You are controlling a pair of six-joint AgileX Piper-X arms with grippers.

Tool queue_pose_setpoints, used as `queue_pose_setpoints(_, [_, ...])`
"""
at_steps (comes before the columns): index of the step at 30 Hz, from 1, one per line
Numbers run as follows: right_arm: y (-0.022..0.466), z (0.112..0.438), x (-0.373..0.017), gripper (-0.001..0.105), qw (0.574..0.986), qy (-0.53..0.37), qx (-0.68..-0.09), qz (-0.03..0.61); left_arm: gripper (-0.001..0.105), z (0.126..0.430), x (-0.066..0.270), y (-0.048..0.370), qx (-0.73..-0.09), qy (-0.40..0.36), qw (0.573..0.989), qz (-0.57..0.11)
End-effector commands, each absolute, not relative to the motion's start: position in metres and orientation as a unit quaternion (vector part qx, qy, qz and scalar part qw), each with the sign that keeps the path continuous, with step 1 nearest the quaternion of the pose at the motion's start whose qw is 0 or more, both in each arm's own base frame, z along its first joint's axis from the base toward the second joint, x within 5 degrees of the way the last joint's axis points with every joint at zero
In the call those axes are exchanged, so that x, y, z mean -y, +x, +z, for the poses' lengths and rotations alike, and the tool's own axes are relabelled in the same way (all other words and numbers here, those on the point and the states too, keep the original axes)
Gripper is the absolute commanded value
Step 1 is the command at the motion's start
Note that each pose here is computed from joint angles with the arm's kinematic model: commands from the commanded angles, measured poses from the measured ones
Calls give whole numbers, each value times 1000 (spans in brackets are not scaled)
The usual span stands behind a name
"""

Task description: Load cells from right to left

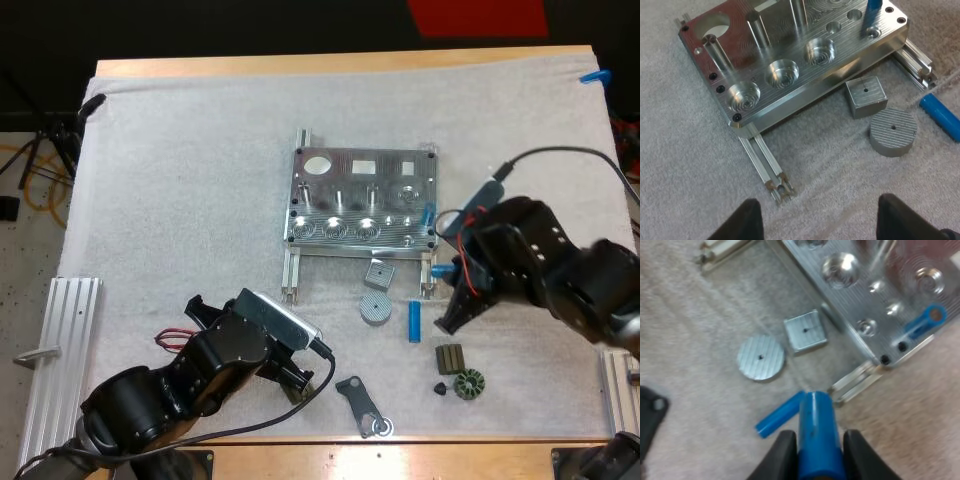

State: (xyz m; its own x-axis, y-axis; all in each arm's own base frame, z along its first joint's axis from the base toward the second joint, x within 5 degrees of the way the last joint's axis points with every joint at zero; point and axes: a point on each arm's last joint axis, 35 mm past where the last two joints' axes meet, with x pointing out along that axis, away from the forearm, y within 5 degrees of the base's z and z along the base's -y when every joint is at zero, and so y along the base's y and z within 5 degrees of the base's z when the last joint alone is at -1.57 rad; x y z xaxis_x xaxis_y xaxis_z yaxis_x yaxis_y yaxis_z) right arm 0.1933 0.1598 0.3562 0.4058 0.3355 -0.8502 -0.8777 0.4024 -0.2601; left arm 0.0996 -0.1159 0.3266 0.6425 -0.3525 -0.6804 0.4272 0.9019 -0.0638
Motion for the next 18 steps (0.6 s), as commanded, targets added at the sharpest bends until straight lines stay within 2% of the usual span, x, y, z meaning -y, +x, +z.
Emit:
queue_pose_setpoints(1, [197, 361, -163, 8, 749, -382, -357, 407, 50, 329, 115, 100, -358, 49, 908, -214])
queue_pose_setpoints(9, [231, 368, -189, 8, 738, -412, -358, 396, 50, 329, 116, 99, -360, 56, 903, -227])
queue_pose_setpoints(18, [268, 364, -217, 8, 701, -462, -370, 399, 50, 329, 116, 99, -360, 56, 903, -227])
